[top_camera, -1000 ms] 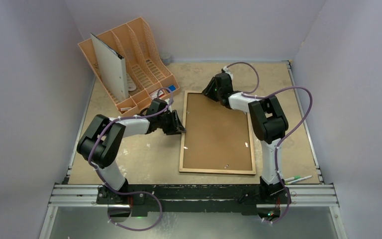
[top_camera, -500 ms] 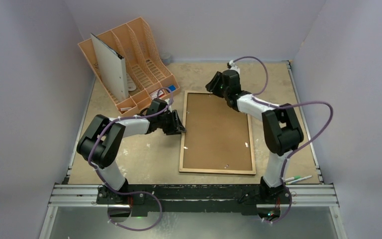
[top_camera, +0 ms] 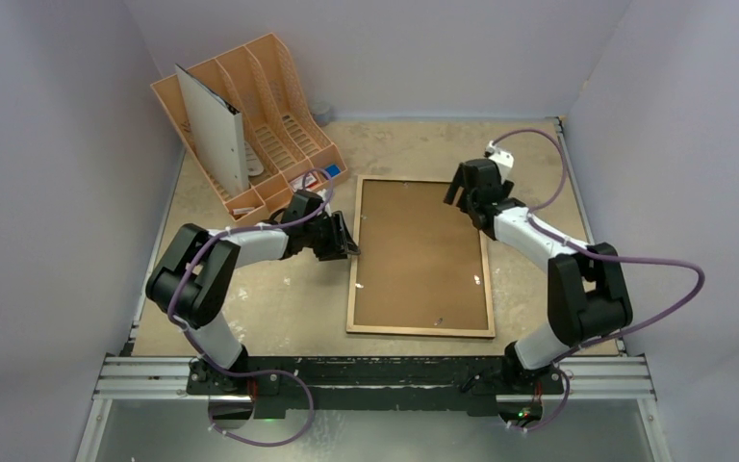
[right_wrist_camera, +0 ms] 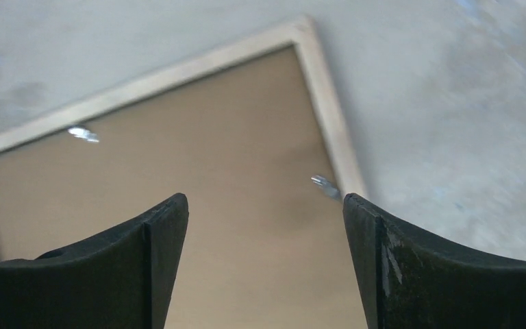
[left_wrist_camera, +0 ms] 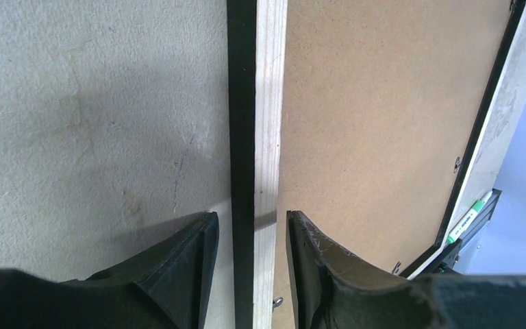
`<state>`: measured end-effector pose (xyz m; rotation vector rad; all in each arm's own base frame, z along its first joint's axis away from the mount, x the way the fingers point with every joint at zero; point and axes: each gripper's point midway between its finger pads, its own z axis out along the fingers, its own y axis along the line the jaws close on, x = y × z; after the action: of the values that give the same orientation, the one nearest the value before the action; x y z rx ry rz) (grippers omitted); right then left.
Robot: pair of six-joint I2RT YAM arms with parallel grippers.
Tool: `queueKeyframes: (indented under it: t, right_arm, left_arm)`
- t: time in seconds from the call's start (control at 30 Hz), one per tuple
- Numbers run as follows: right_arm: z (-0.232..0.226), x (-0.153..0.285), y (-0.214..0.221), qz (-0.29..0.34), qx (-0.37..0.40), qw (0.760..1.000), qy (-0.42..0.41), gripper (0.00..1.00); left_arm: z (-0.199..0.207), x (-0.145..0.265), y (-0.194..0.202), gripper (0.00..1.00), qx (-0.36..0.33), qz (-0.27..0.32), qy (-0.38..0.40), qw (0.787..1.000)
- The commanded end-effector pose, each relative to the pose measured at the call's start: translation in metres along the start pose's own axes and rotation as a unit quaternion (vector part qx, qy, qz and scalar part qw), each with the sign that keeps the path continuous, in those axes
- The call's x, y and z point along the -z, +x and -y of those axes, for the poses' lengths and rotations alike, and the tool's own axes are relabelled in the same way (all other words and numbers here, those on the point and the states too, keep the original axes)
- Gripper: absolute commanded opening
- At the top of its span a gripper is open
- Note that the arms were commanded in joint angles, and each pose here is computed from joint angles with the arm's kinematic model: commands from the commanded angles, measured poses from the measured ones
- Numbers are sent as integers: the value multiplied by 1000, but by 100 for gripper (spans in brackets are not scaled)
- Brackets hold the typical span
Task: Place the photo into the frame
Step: Install the photo frame at the center of the board.
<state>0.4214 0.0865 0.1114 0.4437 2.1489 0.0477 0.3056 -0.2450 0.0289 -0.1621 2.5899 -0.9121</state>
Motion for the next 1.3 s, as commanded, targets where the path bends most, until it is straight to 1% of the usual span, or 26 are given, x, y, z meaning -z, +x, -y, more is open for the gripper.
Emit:
queueKeyframes:
  t: [0.0,0.07,0.23,0.43,0.57,0.7,0.77,1.0,1.03,1.2,1.27]
  right_arm:
    - [56,13,24,-28,6,996,81,87]
    - [74,13,39,-45,0,994,101,85]
    - [95,6,60,-81,-4,990,113,79]
    - [93,-3,63,-98,5,990,106,74]
    - [87,-9,65,-107,11,990,89,72]
    - [87,-17,63,-109,18,990,93,70]
    - [87,-22,63,-110,20,989,98,67]
    - [93,-32,64,-115,25,986,120,57]
    - [94,-32,64,-115,25,986,122,54]
    - [99,-35,67,-118,31,984,133,36]
    - [101,-35,67,-118,32,983,137,33]
  left_arm:
    - [-17,3,9,44,-8,-4,-31,999]
    - [-17,4,10,44,-7,-4,-31,999]
    - [-15,4,8,44,-10,2,-25,1000]
    - [-14,3,8,44,-11,5,-18,1000]
    - [-14,3,8,44,-11,5,-17,1000]
    - [-14,2,7,44,-11,5,-18,1000]
    - [-14,2,8,44,-10,4,-18,1000]
    - [-15,2,8,43,-4,6,-20,1000]
    - [-15,1,8,43,-2,5,-20,1000]
    - [-18,0,8,43,0,-1,-31,1000]
    - [-19,0,8,43,1,1,-33,999]
